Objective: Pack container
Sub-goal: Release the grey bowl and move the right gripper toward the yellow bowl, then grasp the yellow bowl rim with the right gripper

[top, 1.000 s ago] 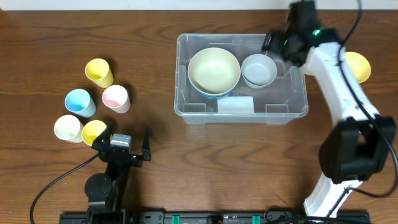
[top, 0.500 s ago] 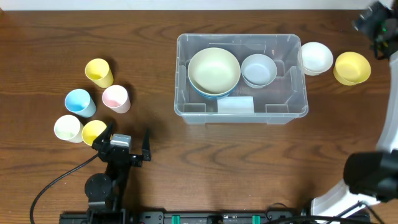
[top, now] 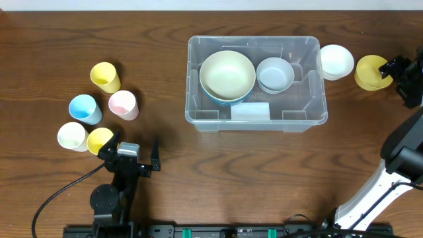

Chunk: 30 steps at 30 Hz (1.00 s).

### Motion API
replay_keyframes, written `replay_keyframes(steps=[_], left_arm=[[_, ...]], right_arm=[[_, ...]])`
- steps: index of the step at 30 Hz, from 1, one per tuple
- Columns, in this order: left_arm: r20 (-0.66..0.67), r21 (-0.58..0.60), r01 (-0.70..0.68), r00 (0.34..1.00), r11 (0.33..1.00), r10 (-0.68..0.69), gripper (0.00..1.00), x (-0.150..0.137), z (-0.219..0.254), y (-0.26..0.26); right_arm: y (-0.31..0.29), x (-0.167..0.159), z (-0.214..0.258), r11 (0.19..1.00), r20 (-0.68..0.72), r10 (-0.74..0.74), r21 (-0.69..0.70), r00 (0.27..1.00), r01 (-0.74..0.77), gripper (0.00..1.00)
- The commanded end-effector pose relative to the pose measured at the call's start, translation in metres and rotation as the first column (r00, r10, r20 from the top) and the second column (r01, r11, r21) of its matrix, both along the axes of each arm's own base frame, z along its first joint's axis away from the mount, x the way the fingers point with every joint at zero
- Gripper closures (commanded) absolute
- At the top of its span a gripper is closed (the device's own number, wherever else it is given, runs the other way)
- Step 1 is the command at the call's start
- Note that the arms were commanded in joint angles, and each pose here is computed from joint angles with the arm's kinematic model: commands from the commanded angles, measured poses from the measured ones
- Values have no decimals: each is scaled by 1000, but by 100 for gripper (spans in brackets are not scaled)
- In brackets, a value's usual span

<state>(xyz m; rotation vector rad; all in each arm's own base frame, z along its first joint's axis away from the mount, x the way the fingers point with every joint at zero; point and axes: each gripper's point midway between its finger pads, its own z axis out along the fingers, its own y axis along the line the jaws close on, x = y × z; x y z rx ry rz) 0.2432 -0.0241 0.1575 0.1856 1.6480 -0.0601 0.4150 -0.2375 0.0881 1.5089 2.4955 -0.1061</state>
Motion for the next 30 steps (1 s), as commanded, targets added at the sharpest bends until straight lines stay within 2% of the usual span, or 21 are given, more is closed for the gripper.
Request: replay_keyframes(steps=[1, 11, 18, 19, 23, 27, 28, 30], left_arm=[[-44, 2, 10, 999, 1000, -10, 2, -1, -15, -1], [-44, 2, 10, 999, 1000, -10, 2, -1, -15, -1], [-44, 2, 10, 999, 1000, -10, 2, -1, -15, -1], [-44, 2, 10, 999, 1000, -10, 2, -1, -15, -1], [-44, 2, 10, 999, 1000, -10, 2, -1, -15, -1], [-44, 2, 10, 999, 1000, -10, 2, -1, -15, -1], [-44, 2, 10, 999, 1000, -10, 2, -1, -15, -1], [-44, 2, 10, 999, 1000, -10, 2, -1, -15, -1]], right_arm=[[-2, 5, -14, 999, -10, 37, 7, 999, -37, 1], [-2, 9, -61, 998, -62, 46, 41, 997, -43, 1], [-3, 6, -76, 998, -92, 44, 49, 995, -39, 3], [-3, 6, -76, 998, -91, 44, 49, 995, -40, 6], [-4, 4, -76, 998, -97, 41, 50, 994, -36, 29], [-10, -10, -76, 999, -144, -28, 28, 989, 32, 50], [-12, -15, -76, 999, -157, -43, 26, 987, 48, 56], [-16, -23, -76, 997, -175, -64, 28, 982, 70, 75]])
